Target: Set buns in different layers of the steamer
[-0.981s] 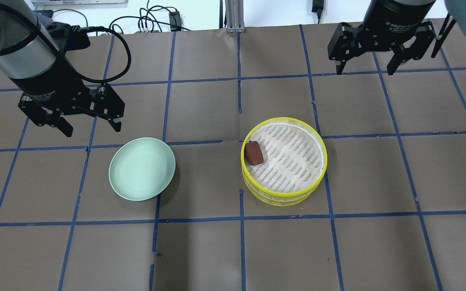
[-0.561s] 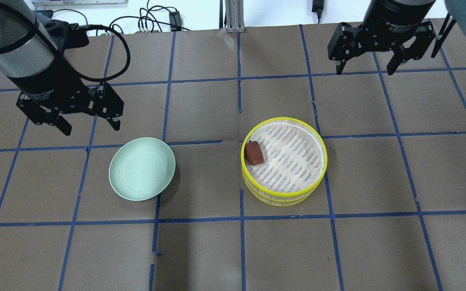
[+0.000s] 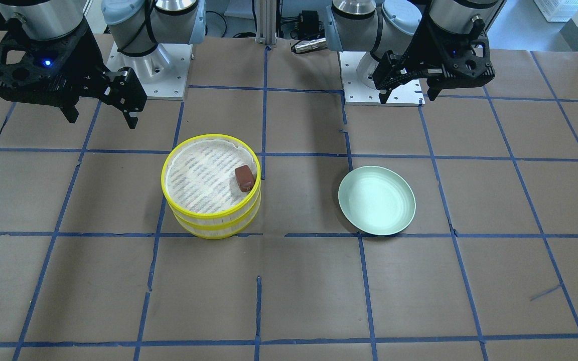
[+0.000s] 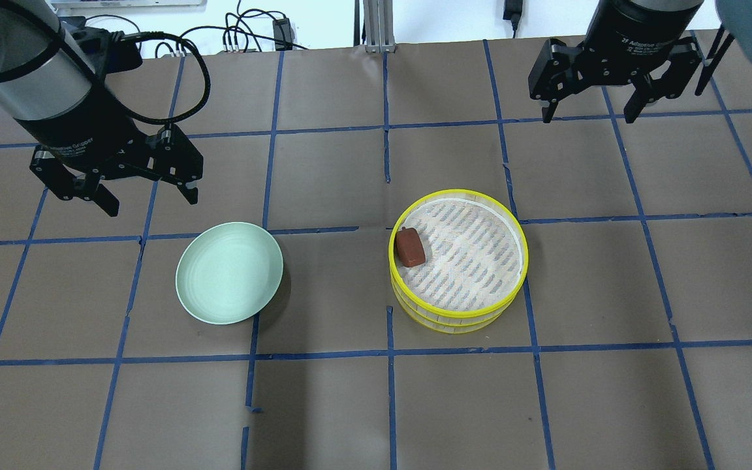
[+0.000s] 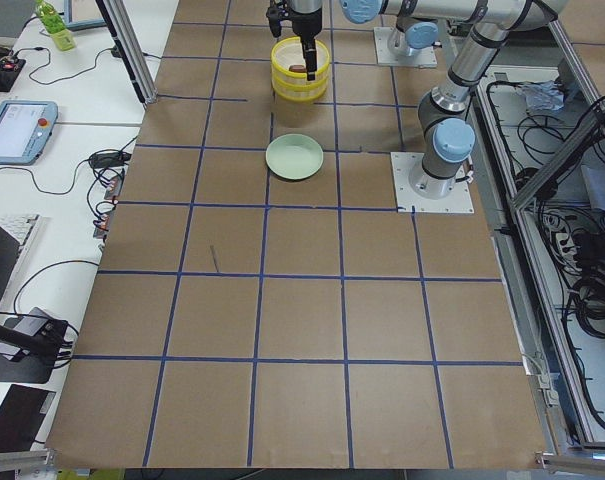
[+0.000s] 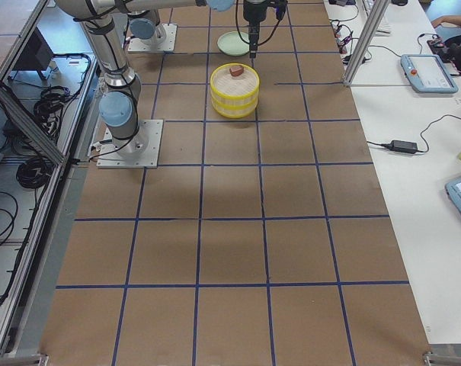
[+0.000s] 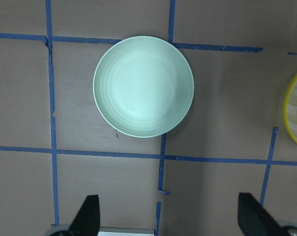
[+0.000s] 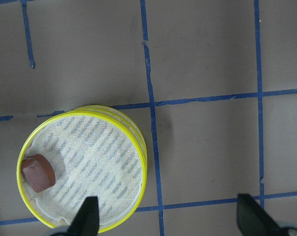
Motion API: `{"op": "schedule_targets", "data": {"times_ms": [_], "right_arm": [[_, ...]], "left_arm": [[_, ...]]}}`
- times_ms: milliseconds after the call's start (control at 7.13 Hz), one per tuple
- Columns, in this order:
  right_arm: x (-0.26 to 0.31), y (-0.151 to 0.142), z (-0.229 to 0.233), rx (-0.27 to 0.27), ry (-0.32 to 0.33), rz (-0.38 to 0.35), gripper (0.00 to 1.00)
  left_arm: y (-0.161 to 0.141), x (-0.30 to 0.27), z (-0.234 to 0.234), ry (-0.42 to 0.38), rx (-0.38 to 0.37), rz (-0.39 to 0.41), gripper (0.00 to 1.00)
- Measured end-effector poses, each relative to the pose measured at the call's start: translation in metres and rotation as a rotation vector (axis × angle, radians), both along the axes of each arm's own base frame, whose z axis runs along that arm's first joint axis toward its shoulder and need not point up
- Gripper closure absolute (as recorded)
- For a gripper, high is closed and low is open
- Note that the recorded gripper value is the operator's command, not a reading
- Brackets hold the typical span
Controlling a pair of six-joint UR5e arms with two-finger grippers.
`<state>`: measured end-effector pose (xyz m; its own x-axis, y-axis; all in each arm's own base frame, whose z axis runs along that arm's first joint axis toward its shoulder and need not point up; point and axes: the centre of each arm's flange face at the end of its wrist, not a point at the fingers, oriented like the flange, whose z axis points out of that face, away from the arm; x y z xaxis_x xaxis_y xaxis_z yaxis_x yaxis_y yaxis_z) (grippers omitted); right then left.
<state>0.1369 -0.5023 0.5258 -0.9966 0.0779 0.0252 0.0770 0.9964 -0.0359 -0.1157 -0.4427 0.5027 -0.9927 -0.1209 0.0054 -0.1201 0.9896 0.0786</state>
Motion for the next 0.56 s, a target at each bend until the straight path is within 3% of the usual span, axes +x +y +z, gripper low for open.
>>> {"op": "schedule_targets", "data": {"times_ms": [561], "right_arm": [[-0.0002,0.0032,-0.001,0.002,0.0,0.001,0.0]], "left_arm": [[-0.0005,-0.001,0.0031,0.002,-0.007,-0.044,0.0]]}}
